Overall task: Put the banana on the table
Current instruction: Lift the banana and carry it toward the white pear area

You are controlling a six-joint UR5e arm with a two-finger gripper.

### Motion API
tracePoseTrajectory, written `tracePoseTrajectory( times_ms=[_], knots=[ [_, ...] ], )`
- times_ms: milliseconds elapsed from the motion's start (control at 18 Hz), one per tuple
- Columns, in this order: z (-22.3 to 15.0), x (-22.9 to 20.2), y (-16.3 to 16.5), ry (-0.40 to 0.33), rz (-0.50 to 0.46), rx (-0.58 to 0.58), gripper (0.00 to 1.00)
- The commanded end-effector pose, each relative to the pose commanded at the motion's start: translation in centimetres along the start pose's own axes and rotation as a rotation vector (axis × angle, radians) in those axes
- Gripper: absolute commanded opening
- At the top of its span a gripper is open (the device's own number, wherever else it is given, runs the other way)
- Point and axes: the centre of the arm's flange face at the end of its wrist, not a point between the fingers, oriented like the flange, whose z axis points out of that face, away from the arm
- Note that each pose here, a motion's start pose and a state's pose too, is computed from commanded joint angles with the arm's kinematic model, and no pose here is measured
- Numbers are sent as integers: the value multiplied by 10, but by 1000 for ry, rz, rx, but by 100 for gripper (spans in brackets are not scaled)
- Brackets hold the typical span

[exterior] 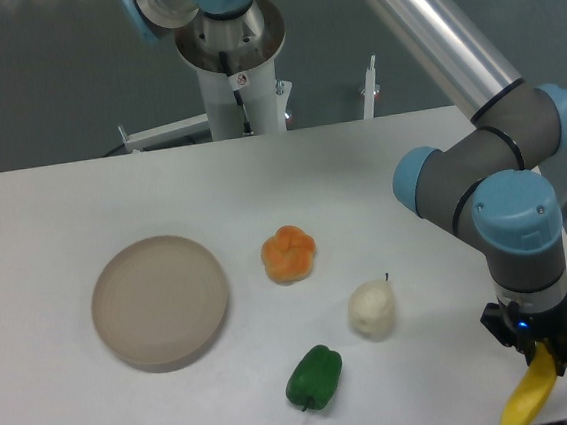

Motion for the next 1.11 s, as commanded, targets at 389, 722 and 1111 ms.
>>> tracePoseTrajectory(
  times_ms=[389,722,1111],
  knots=[
    [-58,23,17,42,5,14,26],
    [-70,53,69,130,89,2,26],
    [-49,74,167,227,285,38,26]
  ],
)
